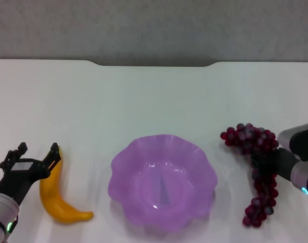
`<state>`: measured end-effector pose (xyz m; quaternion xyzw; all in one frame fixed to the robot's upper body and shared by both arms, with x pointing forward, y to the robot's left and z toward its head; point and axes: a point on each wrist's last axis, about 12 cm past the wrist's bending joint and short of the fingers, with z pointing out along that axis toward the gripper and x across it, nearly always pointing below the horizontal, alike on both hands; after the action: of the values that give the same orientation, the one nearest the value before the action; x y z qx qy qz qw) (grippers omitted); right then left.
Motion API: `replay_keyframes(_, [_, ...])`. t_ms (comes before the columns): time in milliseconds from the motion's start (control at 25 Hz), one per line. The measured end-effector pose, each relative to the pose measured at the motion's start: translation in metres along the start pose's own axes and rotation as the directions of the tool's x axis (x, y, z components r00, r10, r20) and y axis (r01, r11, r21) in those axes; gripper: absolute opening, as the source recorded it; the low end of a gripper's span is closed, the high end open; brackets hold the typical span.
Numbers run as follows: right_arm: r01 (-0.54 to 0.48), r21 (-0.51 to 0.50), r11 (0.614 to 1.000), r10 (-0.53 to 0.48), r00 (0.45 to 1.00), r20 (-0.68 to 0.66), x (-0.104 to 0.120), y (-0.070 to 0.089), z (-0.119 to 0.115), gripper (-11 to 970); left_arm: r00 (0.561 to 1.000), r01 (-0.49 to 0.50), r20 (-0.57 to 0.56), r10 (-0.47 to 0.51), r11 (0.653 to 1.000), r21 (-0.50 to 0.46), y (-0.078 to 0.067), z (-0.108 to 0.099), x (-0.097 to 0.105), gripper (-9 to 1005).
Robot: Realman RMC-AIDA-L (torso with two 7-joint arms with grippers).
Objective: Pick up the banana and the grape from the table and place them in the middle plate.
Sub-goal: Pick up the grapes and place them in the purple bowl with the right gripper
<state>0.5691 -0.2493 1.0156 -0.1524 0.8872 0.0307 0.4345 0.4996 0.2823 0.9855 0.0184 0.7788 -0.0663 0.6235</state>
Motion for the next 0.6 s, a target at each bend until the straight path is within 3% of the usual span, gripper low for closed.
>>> replay_keyframes(320, [0.005, 0.025, 1.0, -0.008, 0.994, 0.111, 0.003, 0.003, -0.01, 419, 1.0, 0.003, 0.0, -0.003, 1.0, -0.006, 0.001, -0.001, 0.001, 864])
replay_keyframes(600, [0.035, -0.075, 0.997, -0.021, 0.983, 0.184, -0.033, 0.028, -0.028, 418, 1.0, 0.002, -0.004, -0.002, 1.0, -0.02, 0.004, -0.004, 0.002, 864])
